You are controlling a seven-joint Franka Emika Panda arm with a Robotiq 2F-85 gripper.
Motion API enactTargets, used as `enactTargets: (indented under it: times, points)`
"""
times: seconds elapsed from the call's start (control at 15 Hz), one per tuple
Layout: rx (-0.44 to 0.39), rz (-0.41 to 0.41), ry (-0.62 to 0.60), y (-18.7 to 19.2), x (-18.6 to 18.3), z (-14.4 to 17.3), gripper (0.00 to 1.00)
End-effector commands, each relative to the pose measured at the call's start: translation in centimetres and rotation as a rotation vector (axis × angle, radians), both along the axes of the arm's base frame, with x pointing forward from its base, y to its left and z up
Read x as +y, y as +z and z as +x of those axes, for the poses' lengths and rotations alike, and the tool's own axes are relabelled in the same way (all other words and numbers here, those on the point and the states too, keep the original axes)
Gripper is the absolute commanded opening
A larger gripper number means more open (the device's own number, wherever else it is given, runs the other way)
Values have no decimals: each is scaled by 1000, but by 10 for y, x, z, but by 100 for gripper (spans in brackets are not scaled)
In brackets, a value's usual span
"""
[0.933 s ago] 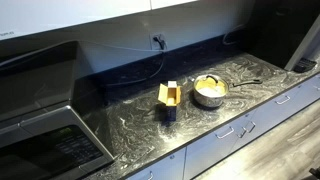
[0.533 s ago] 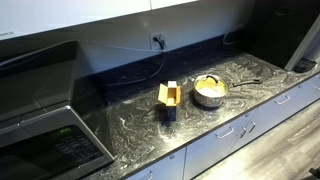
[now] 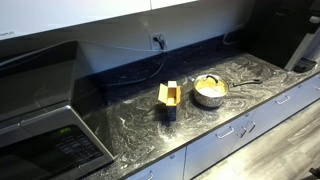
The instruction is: Move the pan over to the right side of the fork
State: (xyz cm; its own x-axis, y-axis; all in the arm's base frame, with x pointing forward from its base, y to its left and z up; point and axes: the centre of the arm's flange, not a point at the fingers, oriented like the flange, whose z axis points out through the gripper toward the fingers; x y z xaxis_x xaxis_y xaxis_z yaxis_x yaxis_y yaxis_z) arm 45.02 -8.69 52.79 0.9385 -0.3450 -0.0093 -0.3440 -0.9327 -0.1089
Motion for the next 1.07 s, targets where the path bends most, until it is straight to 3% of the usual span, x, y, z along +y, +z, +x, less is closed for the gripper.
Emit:
enactTargets:
  times: [0.0, 0.6, 0.67, 1.0]
  points:
    - [16, 9, -200, -37, -8, 55, 100]
    - [92, 48, -678, -156, -45, 127, 100]
    - [89, 25, -584, -151, -44, 106, 100]
    - [99, 22, -590, -160, -44, 110, 100]
